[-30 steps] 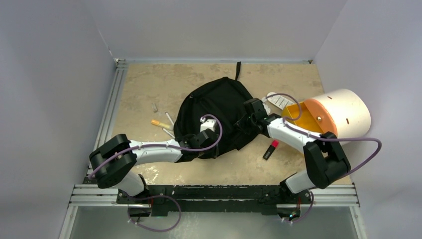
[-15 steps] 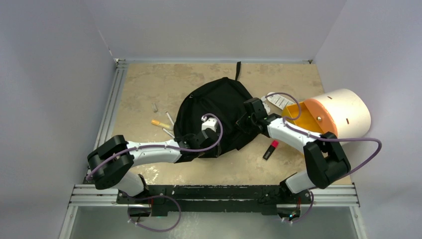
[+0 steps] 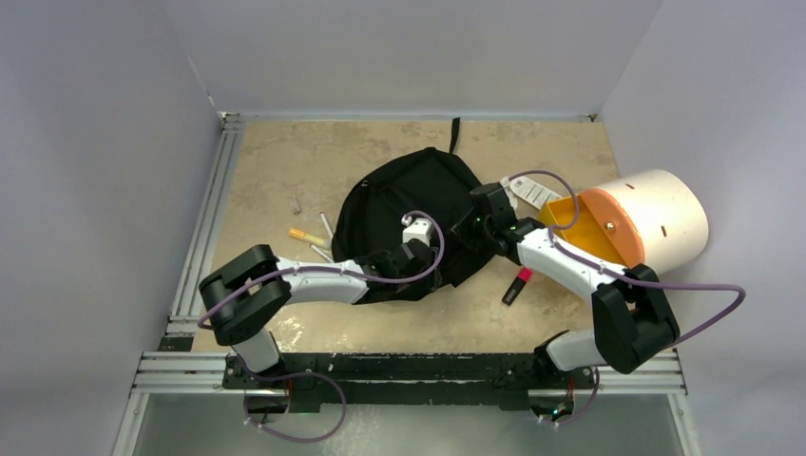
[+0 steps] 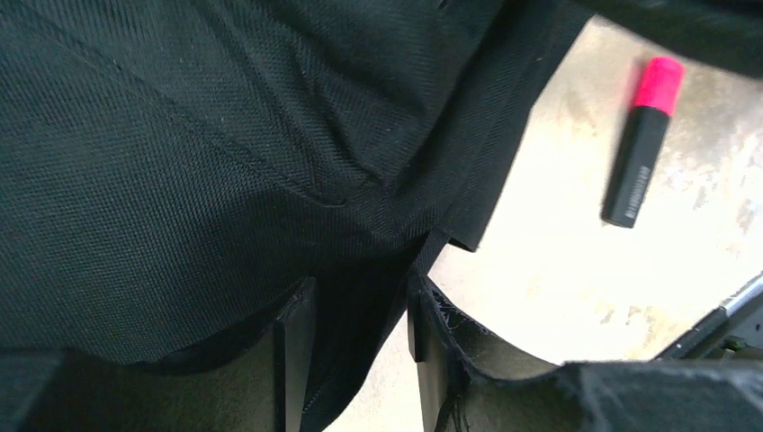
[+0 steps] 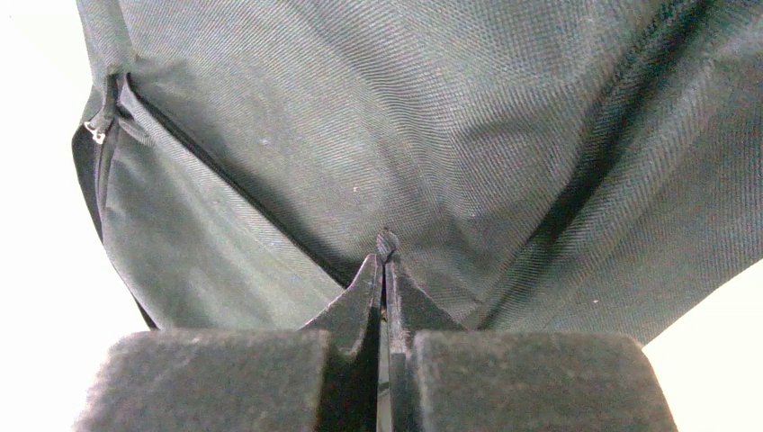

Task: Pack the student bag
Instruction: Unzip the student bag at the center of the board.

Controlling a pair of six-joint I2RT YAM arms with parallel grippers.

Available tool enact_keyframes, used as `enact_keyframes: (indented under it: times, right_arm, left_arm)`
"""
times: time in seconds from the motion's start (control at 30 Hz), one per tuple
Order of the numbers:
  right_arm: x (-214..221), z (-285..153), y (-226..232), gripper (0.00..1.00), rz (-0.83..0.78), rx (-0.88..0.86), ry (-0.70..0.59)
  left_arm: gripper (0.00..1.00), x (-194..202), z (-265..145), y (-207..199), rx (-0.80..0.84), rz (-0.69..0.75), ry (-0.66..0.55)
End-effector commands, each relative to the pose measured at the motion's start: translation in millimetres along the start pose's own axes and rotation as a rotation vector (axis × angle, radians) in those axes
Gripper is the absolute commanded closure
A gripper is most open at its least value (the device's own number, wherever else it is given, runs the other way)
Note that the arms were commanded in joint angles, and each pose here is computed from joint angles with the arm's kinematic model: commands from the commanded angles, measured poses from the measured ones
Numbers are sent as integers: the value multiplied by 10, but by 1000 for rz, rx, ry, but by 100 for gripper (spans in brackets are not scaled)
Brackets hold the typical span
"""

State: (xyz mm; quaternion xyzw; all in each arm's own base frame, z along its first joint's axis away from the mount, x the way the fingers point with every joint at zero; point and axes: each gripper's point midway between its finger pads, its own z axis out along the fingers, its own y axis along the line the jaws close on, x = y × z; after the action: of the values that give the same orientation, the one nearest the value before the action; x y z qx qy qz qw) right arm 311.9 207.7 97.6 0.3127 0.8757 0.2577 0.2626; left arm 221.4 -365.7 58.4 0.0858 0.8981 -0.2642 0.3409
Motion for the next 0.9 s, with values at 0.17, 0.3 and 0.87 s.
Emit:
enact_keyframes:
  times: [0.17,0.3,0.87]
  right_arm:
    - [-235,-148,634,100,-102,-222,-76]
    - [-308,-131,814,100,-122,-269,-98]
    - [-304,455,1531,100,-273,-372,-11]
  left_arm:
    - [60,292,59,67,-24,-132,81]
    - [60,399,48,170,-68,-168,109]
    - [61,677,114,312,-129,-196,199]
